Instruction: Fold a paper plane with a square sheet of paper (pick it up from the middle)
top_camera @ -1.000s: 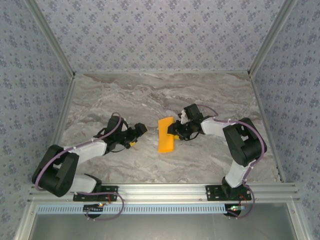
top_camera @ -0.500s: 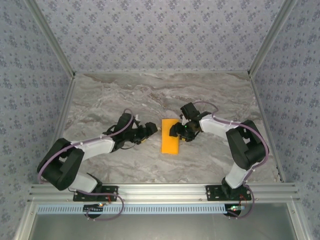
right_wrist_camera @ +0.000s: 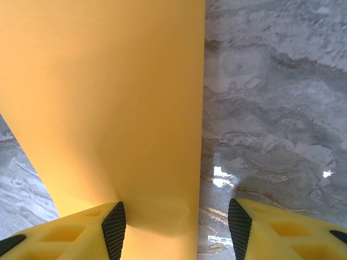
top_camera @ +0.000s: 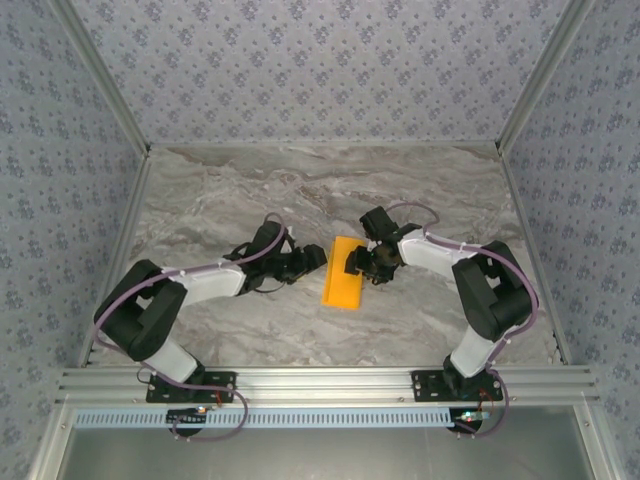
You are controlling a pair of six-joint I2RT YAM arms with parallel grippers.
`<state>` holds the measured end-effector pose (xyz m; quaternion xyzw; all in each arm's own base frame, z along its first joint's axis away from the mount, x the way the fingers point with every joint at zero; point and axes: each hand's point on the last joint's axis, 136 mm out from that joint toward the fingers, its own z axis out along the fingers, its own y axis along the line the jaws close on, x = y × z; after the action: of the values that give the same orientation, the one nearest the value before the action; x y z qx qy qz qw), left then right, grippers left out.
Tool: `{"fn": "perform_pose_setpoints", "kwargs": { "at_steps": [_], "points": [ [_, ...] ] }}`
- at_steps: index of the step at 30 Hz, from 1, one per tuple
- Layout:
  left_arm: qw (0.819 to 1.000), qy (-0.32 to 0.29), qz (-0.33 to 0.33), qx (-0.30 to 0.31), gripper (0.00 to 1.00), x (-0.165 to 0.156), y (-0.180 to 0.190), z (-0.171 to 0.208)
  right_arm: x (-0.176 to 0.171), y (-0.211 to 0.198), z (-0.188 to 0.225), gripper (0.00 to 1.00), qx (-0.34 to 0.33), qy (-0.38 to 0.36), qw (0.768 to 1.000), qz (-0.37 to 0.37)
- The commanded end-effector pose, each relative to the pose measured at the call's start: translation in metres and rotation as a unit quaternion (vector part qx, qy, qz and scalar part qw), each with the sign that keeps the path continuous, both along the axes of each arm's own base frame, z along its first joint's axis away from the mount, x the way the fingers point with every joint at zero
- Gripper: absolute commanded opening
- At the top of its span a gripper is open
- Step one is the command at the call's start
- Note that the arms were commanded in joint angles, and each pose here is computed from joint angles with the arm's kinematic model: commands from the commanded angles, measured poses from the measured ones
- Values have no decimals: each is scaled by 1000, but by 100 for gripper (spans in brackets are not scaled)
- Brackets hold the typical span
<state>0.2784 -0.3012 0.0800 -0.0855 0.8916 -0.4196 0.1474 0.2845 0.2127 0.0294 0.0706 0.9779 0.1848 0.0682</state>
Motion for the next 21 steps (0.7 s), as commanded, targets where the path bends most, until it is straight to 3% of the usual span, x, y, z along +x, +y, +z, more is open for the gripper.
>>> {"fn": "perform_pose_setpoints", "kwargs": {
  "at_steps": [1,13,21],
  "points": [
    [1000,-24,0,11,68,7,-4,3,-7,-7,-15,58,-23,24,999,-22],
    [997,-59,2,40,64,15,-1,-1,-26,-16,-43,62,-104,61,992,-18],
    [998,-53,-13,22,43,16,-10,-7,-37,-19,-64,65,-158,89,983,-35]
  ]
}}
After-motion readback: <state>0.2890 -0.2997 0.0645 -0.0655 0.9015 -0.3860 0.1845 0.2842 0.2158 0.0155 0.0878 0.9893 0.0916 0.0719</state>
